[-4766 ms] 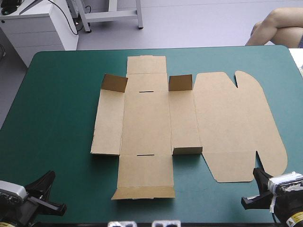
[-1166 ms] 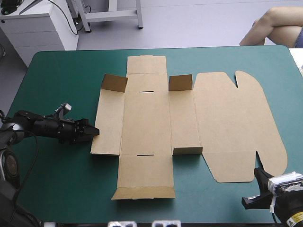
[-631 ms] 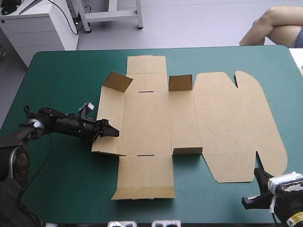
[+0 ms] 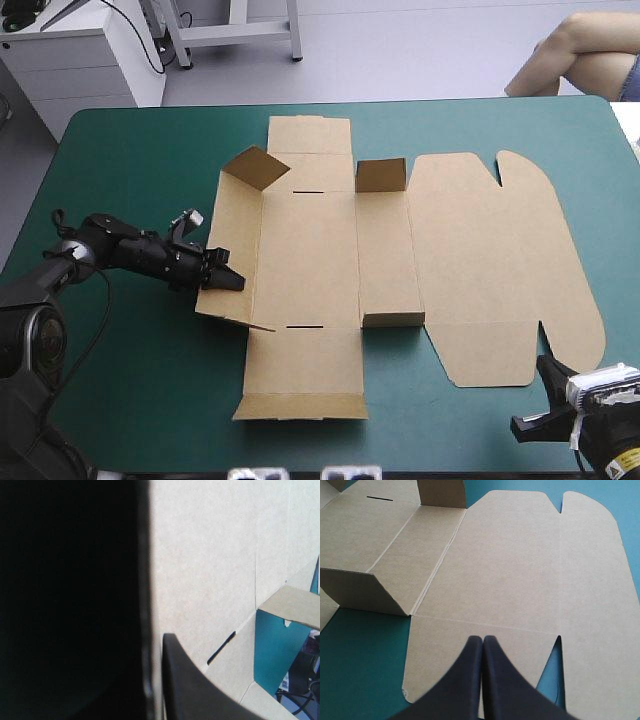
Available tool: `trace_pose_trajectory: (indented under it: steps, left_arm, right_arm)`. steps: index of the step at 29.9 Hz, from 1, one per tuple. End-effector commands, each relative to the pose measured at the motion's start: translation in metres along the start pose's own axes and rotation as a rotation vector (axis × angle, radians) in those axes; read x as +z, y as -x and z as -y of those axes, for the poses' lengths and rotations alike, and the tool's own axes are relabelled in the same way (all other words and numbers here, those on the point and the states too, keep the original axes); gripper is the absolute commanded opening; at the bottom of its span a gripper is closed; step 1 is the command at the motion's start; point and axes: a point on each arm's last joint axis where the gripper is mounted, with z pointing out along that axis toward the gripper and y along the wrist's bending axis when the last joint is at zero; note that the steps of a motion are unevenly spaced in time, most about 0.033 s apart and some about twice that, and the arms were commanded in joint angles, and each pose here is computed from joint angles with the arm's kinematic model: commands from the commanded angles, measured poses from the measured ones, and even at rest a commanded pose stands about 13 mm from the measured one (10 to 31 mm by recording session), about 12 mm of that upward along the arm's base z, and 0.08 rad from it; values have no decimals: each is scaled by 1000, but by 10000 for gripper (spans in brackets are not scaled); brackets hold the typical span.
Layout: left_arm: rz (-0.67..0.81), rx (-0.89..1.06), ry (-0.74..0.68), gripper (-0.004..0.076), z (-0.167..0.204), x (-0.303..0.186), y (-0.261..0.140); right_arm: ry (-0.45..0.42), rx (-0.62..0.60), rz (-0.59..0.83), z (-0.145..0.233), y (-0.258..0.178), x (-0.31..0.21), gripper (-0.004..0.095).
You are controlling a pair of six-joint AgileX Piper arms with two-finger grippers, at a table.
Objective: Fold the box
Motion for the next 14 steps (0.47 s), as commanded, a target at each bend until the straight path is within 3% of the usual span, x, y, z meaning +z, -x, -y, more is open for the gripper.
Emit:
trace_pose_trajectory:
  steps: [1,5,8,14]
  left_arm:
    - [-59,34,-9,-8,31,-26,11]
    - [-94,25,279,-8,31,-52,27]
    - [-98,150,459,-8,38,-70,40]
    - [-23,212,516,-8,64,-82,57]
  right_arm:
    - [-6,-14,77,0,13,-2,-20]
    - [-6,-14,77,0,13,-2,-20]
    - [-6,-14,77,0,13,-2,-20]
    - [-6,-14,79,0,13,-2,-20]
